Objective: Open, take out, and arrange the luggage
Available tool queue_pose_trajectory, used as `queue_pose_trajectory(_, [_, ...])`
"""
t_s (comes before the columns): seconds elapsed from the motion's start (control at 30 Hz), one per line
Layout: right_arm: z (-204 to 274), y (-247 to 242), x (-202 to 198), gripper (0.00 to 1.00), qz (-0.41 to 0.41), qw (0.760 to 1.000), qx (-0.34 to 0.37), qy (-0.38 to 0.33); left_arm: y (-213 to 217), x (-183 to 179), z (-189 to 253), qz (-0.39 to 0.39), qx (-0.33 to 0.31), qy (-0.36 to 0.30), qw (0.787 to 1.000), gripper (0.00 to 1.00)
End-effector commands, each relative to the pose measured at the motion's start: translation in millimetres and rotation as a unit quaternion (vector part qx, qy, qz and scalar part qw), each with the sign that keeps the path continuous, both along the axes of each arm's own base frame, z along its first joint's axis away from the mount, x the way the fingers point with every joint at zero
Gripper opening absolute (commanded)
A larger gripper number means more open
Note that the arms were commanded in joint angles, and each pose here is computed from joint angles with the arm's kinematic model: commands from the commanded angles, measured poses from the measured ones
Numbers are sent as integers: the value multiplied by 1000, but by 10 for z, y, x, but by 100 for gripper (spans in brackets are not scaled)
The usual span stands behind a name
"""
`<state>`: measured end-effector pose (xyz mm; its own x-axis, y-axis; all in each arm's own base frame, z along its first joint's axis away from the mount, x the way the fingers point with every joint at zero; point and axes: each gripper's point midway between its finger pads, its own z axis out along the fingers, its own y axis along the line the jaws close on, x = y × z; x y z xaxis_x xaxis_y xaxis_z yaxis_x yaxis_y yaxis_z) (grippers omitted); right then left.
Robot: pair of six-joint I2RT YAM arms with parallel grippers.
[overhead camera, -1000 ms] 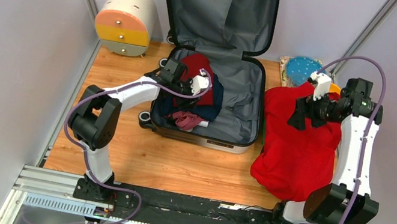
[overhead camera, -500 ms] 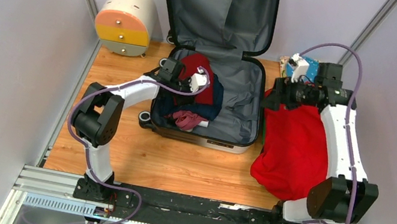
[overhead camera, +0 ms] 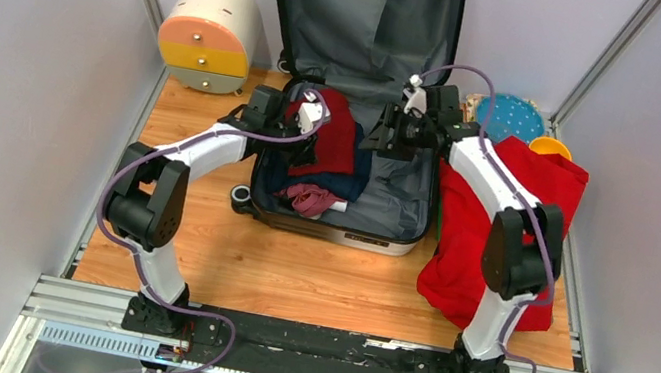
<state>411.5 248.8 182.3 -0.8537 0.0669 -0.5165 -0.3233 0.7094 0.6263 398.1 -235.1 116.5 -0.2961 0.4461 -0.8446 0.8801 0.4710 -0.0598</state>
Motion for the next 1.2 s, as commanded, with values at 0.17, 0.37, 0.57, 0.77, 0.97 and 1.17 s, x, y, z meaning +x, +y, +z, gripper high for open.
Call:
queue_pose_trajectory(0.17, [-246, 428, 405, 62, -39, 997, 50, 48, -46, -2, 438, -5, -39, -46, 998, 36])
queue_pose_trajectory(0.37, [-575, 578, 289, 58, -29, 996, 35, 72, -52, -18, 429, -11, -42, -49, 998, 38])
queue_pose_trajectory(0.57, [-856, 663, 174, 55, -23, 995, 16, 93, -45, -34, 429, -10, -41, -51, 998, 38])
queue_pose_trajectory(0.77, [-822, 650, 151, 33, -19, 996, 10, 85, -42, -64, 395, -17, -40, -50, 998, 40])
queue_pose_trajectory(0.97, [-467, 752, 166, 0, -4, 997, 52, 64, -68, -82, 350, -36, -41, -57, 997, 42])
queue_pose_trajectory(1.17, [-115, 876, 192, 0, 7, 993, 103, 53, -107, -25, 366, -39, -47, -68, 996, 48])
